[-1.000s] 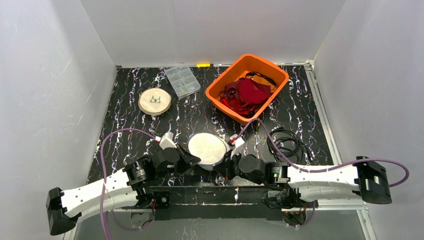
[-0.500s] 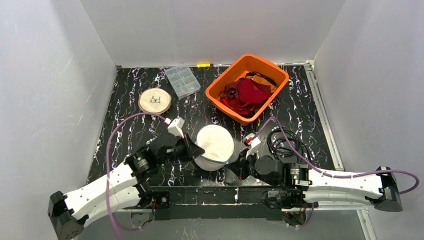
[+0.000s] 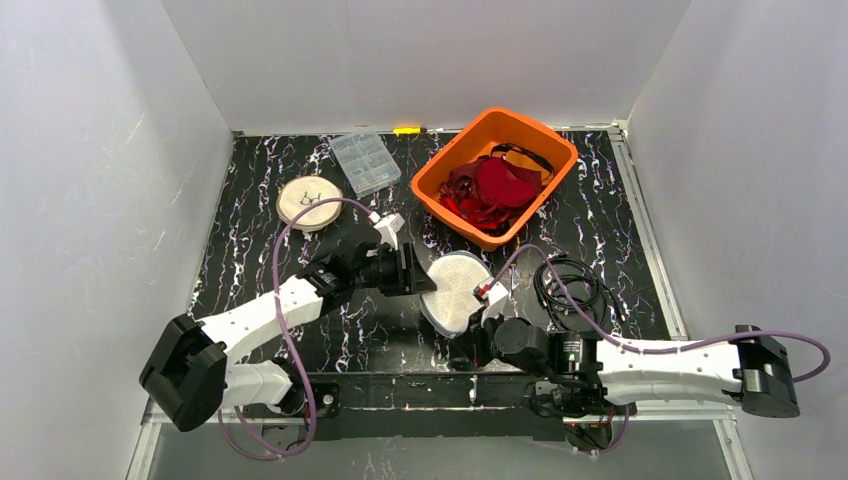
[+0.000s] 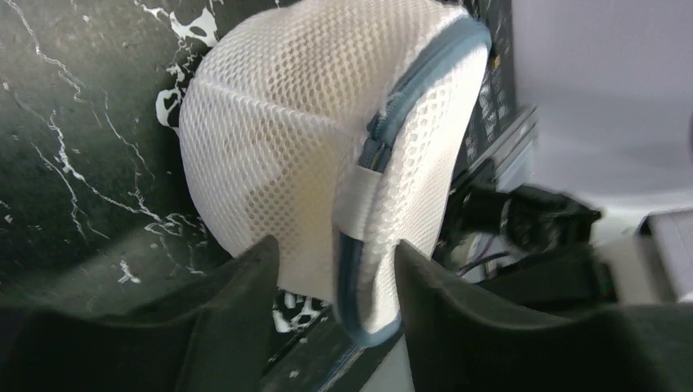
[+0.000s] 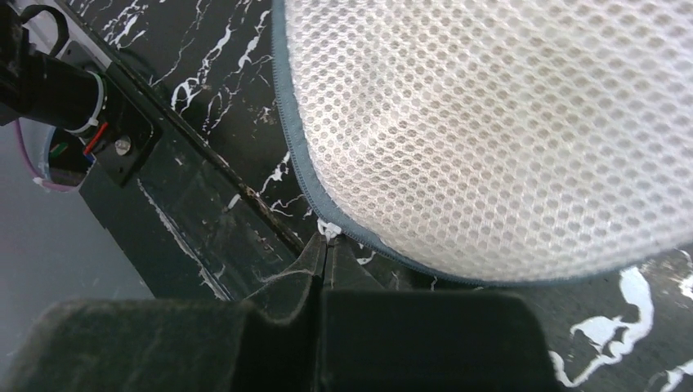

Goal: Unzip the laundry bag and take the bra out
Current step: Unzip the laundry bag at the center of the board.

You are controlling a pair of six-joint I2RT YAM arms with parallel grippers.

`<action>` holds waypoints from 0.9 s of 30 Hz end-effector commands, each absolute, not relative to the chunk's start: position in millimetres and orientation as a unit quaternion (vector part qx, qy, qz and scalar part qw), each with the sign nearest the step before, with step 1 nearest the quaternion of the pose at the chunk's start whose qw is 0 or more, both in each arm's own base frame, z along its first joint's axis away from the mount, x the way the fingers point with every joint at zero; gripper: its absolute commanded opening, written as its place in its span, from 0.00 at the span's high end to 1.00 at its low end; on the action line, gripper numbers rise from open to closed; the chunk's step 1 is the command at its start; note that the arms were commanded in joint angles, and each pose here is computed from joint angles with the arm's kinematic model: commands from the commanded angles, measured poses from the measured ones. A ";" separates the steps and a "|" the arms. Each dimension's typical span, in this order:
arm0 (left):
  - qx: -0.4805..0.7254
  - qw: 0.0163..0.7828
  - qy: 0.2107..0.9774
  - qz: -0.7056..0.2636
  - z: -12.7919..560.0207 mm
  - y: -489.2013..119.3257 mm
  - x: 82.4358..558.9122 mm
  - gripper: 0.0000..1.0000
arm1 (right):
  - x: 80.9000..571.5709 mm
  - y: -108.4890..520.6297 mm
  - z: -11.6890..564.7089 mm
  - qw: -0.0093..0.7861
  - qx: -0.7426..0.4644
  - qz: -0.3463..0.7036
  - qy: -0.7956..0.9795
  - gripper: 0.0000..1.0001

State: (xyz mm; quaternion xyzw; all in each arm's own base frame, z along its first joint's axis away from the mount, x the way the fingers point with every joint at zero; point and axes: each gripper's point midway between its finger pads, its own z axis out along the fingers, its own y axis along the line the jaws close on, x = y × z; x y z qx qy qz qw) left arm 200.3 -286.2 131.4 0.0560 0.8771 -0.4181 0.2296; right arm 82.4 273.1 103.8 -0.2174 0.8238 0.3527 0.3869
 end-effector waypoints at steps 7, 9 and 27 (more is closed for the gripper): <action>-0.044 0.236 0.881 -0.409 143.0 -228.4 153.7 0.12 | 86.3 320.9 148.1 0.408 -0.197 0.410 0.792 0.99; -0.070 0.239 0.877 -0.411 144.1 -214.8 141.2 0.09 | 85.4 327.5 152.1 0.407 -0.201 0.415 0.789 0.99; -0.139 0.231 0.859 -0.436 131.4 -237.7 145.6 0.31 | 85.1 370.7 157.0 0.401 -0.206 0.435 0.780 0.99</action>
